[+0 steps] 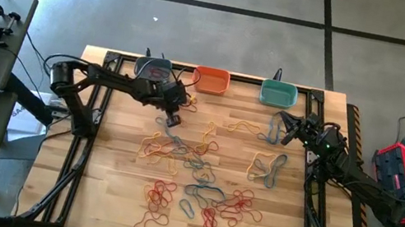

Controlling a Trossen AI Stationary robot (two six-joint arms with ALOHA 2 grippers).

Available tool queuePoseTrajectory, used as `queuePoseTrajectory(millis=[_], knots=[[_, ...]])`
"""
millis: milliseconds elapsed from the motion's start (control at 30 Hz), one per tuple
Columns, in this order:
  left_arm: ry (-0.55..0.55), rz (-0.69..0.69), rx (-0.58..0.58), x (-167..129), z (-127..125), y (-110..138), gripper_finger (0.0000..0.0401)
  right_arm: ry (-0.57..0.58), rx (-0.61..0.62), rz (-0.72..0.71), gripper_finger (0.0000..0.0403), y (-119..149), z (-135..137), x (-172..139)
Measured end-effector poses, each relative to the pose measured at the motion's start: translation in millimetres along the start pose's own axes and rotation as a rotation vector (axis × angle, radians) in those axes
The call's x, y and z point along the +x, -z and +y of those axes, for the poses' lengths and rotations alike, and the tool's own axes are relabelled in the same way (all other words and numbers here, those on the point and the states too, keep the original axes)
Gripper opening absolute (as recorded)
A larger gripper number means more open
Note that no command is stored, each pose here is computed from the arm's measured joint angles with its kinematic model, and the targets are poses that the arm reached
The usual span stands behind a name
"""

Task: Sort rubber bands into baskets
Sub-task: Put the red rubber band into the blue bin

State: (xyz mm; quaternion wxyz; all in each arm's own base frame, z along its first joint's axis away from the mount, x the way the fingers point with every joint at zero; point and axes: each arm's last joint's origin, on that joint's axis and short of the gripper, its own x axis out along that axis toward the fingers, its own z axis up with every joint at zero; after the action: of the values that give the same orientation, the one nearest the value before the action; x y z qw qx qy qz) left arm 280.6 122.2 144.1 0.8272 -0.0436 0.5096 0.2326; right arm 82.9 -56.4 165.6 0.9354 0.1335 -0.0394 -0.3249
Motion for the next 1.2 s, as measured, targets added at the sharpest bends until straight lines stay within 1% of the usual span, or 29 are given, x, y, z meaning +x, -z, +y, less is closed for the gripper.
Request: queuePoseTrajectory(millis=[167,233,433,533,633,733,867,933,1000,1200], knots=[[-0.056,-0.079,-0.007,-30,6,-12,0.0001,0.000,0.000,0.001,0.0000,0,0,0],[-0.081,-0.135,-0.023,-46,11,-17,0.0001,0.000,0.000,0.001,0.0000,0,0,0],[-0.246,-0.266,-0.103,-95,33,-18,0.0001,0.000,0.000,0.001,0.0000,0,0,0],[-0.343,-0.290,-0.151,-113,46,-14,0.0001,0.000,0.000,0.000,0.0000,0,0,0],[-0.423,-0.288,-0.203,-124,62,-8,0.0001,0.000,0.000,0.000,0.0000,0,0,0],[-0.459,-0.283,-0.246,-123,78,-3,0.0001,0.000,0.000,0.001,0.0000,0,0,0],[-0.498,-0.249,-0.274,-106,97,10,0.0001,0.000,0.000,0.000,0.0000,0,0,0],[-0.486,-0.225,-0.299,-95,106,19,0.0001,0.001,0.000,0.000,0.0000,0,0,0],[-0.452,-0.219,-0.319,-85,112,26,0.0001,0.000,0.000,0.000,0.0000,0,0,0],[-0.410,-0.137,-0.355,-60,122,38,0.0001,0.000,0.000,0.000,0.0000,0,0,0]])
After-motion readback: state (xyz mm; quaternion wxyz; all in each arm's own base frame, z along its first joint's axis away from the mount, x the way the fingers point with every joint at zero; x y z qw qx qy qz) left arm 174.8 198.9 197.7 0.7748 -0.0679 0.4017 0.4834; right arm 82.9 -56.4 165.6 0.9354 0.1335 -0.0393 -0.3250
